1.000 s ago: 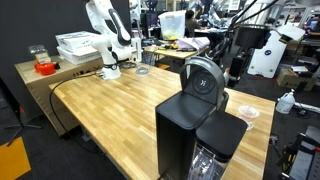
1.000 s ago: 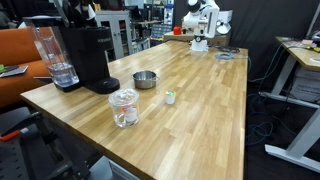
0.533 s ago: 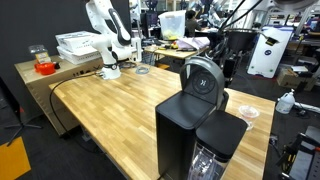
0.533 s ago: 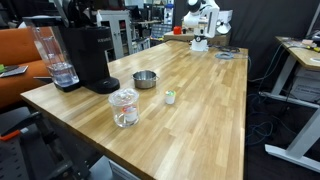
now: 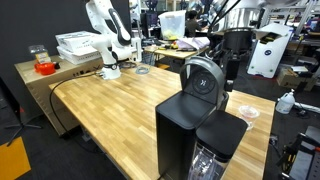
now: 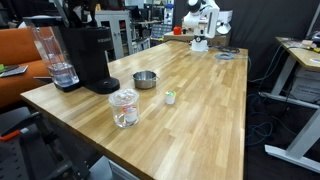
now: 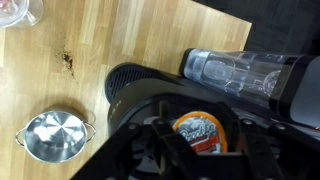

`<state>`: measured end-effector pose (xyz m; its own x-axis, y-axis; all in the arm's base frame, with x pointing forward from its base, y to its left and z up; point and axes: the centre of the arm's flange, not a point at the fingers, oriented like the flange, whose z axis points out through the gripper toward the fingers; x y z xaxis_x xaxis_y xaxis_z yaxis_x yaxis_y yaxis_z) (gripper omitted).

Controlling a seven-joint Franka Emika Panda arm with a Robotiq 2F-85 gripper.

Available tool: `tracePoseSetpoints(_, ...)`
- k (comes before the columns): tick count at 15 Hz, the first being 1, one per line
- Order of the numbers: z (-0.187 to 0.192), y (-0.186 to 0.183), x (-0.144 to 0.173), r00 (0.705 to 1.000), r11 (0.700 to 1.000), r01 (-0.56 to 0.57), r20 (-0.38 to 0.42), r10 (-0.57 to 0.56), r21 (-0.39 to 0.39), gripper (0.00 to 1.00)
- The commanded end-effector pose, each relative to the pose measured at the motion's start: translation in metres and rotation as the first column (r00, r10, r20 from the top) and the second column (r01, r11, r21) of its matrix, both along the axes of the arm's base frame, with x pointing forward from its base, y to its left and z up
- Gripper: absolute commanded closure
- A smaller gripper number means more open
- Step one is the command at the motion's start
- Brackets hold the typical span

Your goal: Put the white object in the coffee machine

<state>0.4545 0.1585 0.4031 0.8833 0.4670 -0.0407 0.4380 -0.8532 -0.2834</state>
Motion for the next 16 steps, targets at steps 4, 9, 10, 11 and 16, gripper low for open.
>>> tracePoseSetpoints(4, -0.002, 0.003, 0.014, 0.994, 0.996, -0.084, -0.068, 0.086, 0.028, 0.75)
tracePoseSetpoints(9, -0.004, -0.005, 0.021, 0.99, 0.993, -0.108, -0.087, 0.112, 0.043, 0.75)
tracePoseSetpoints(10, -0.005, -0.007, 0.023, 0.989, 0.992, -0.113, -0.091, 0.117, 0.048, 0.75)
tracePoseSetpoints(11, -0.006, -0.01, 0.025, 0.988, 0.992, -0.117, -0.097, 0.122, 0.052, 0.75)
tracePoseSetpoints(16, -0.018, -0.019, 0.037, 0.975, 0.984, -0.159, -0.142, 0.169, 0.079, 0.75)
